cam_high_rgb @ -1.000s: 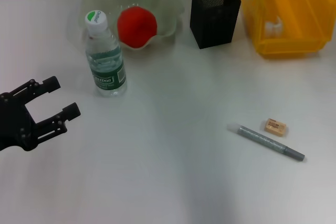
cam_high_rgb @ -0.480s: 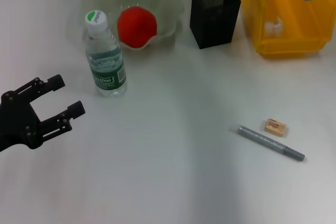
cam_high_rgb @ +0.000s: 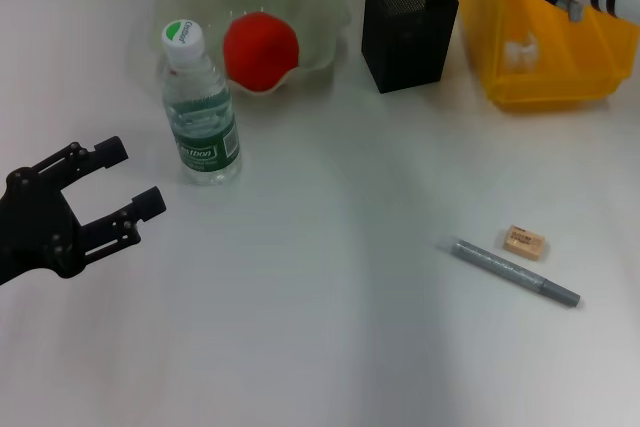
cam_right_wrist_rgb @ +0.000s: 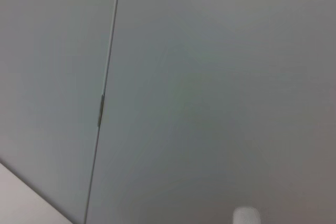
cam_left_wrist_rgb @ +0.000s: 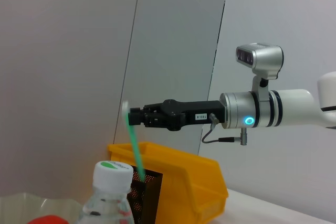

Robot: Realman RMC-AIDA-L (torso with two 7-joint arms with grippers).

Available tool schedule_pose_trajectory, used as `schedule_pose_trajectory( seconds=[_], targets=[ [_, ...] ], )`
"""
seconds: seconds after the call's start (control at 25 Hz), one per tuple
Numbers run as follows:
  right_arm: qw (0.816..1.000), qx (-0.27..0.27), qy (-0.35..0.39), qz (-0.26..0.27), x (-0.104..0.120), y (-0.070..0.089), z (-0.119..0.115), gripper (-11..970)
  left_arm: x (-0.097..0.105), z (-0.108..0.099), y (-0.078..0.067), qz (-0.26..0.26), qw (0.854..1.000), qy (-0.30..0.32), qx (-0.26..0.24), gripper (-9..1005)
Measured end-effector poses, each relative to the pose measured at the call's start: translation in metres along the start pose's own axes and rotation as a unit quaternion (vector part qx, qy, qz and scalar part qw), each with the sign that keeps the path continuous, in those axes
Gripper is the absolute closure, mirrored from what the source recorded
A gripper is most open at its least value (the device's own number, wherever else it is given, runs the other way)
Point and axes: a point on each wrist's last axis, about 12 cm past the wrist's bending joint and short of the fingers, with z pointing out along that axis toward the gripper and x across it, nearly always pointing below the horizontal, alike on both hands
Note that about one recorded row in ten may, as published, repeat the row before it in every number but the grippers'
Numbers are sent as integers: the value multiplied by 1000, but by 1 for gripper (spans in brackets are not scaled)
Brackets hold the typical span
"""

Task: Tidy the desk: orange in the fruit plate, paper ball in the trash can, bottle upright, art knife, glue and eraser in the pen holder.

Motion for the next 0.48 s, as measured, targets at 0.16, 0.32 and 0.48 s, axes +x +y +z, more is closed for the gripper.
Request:
schedule_pose_trajectory(
  seconds=[0.16,0.32,0.48],
  targets=[
    [1000,-3,4,-2,2,2,0,720,0,0,0,0,1000,0,-1,211],
    [1000,-2,2,-1,1,1,0,627,0,0,0,1,1000,0,-1,211],
    [1000,-17,9,19,-5,4,-14,534,0,-1,0,2,1000,0,0,211]
  ],
)
